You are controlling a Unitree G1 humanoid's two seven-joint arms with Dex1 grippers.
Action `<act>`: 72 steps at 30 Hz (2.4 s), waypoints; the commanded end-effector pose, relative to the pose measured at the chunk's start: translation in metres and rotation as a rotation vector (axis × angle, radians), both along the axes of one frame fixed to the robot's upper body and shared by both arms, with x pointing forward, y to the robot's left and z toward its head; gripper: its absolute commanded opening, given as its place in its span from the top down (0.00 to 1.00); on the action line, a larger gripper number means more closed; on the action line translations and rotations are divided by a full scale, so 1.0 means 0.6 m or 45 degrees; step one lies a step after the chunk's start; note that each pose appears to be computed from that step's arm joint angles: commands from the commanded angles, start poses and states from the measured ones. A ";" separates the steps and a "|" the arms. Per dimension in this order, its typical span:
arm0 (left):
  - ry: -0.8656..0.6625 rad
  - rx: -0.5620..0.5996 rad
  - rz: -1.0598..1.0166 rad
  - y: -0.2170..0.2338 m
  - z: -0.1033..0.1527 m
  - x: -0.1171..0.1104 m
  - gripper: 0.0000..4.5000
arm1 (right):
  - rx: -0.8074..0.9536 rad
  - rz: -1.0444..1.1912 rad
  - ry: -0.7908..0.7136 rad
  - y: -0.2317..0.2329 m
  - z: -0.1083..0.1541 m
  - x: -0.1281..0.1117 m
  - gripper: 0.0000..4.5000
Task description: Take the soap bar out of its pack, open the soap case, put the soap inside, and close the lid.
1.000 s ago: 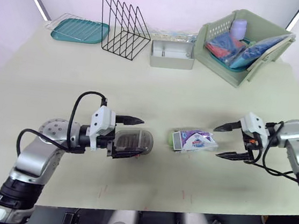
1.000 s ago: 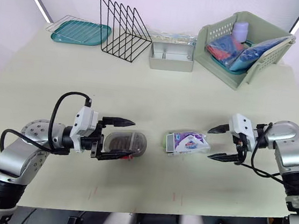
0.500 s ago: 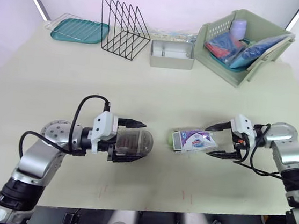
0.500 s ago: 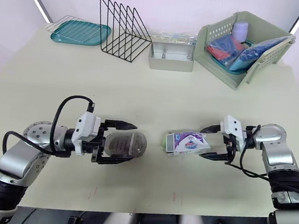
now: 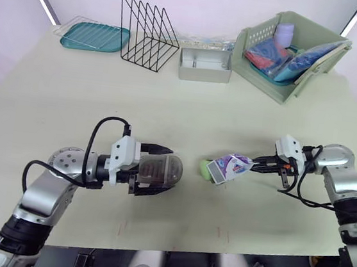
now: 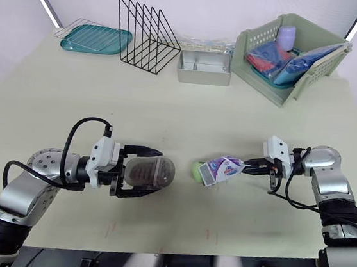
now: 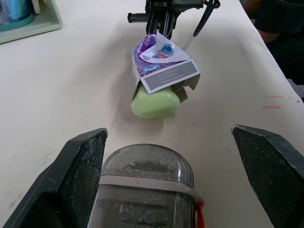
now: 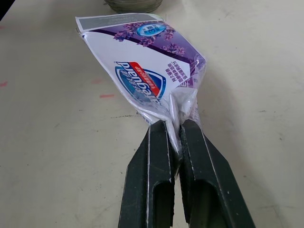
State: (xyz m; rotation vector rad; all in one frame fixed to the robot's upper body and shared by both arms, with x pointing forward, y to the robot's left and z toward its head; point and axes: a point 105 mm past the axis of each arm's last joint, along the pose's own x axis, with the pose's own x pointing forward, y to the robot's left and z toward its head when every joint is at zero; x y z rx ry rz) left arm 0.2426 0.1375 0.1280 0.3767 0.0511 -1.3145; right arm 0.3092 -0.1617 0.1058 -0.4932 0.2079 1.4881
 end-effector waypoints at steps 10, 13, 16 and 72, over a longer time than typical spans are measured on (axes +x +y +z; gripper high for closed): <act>-0.049 -0.005 0.031 0.000 0.004 0.005 0.00 | -0.090 -0.110 -0.167 -0.035 0.059 -0.002 1.00; -0.046 -0.001 0.037 0.003 0.003 0.006 0.00 | -0.149 -0.142 -0.210 -0.036 0.091 -0.006 1.00; -0.043 0.004 0.037 0.004 0.002 0.006 0.00 | -0.252 -0.130 -0.234 -0.039 0.099 -0.014 1.00; 0.057 -0.193 -0.040 -0.029 0.029 -0.009 0.00 | 0.400 -2.139 0.032 -0.258 0.041 -0.001 1.00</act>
